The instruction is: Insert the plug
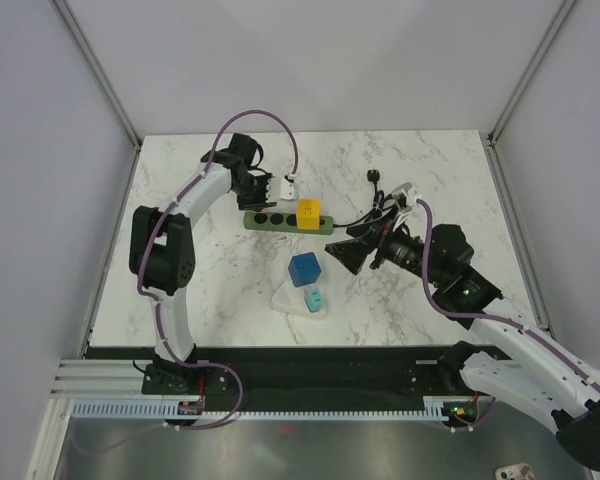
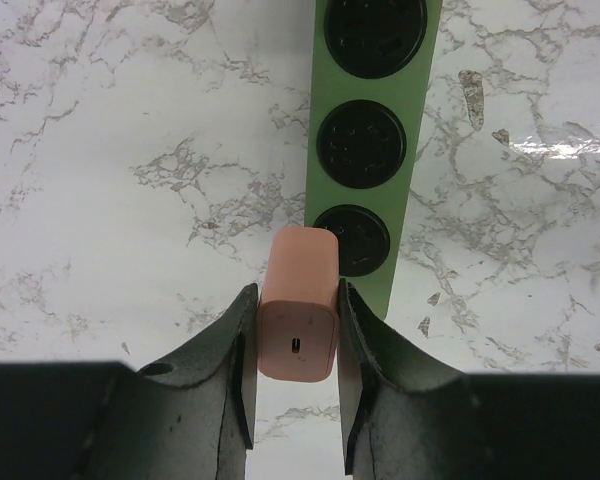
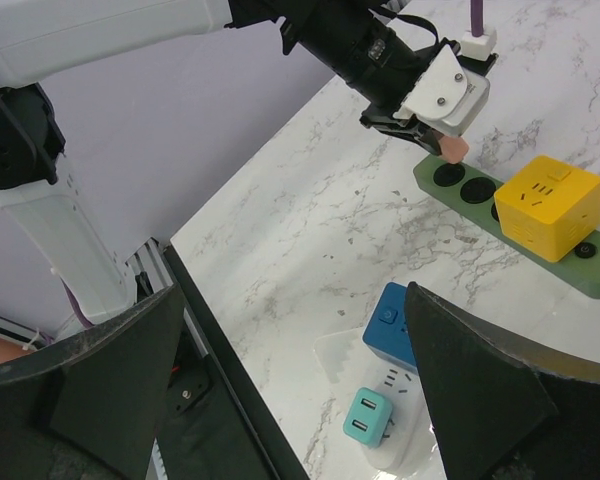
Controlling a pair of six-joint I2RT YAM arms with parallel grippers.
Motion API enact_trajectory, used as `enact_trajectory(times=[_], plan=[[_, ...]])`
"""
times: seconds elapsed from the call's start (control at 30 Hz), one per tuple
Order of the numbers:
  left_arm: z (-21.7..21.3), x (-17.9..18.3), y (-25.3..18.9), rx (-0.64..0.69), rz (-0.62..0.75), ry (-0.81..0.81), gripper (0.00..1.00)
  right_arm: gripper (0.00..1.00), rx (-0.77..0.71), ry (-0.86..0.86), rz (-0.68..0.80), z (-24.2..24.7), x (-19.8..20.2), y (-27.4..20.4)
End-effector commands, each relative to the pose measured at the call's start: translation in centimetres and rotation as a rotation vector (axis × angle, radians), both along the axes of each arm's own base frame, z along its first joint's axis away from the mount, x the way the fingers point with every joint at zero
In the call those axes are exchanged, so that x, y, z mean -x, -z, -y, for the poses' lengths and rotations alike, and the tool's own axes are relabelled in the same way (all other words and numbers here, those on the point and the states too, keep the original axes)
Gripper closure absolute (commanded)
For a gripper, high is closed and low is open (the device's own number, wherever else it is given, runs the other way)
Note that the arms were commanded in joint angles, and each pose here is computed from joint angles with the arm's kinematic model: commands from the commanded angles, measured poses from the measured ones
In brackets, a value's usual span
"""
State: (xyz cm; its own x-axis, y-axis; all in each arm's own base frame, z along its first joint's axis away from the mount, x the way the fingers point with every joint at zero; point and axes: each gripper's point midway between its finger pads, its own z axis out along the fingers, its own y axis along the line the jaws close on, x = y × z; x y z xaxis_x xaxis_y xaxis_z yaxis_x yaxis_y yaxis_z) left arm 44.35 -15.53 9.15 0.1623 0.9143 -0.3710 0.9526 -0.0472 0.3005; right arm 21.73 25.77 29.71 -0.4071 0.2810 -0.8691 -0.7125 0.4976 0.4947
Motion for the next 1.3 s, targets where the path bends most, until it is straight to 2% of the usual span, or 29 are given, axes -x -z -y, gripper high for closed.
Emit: enact_trajectory(times=[0.0, 0.2, 0.5, 0.83, 1.27], plan=[[0.8, -0.1, 0.2, -0.007, 0.014, 0.069, 0.98, 0.02, -0.007, 0.013, 0.042, 0.1, -0.3, -0.9], [0.5, 1.1, 0.7, -0.051, -0.064, 0.062, 0.98, 0.02, -0.006, 0.015, 0.041, 0.2, -0.3, -0.7], [-0.5, 0.7, 1.8, -0.136, -0.067, 0.059, 0.98, 0.02, -0.006, 0.012, 0.046, 0.3, -0.2, -0.9], [0.0, 0.6, 3.0, -0.166, -0.078, 0.112, 0.98, 0.02, 0.002, 0.007, 0.058, 0.2, -0.2, -0.9], [2.1, 2.3, 6.7, -0.108, -0.23, 0.148, 0.98, 0.02, -0.01, -0.004, 0.109, 1.3, 1.2, -2.6]])
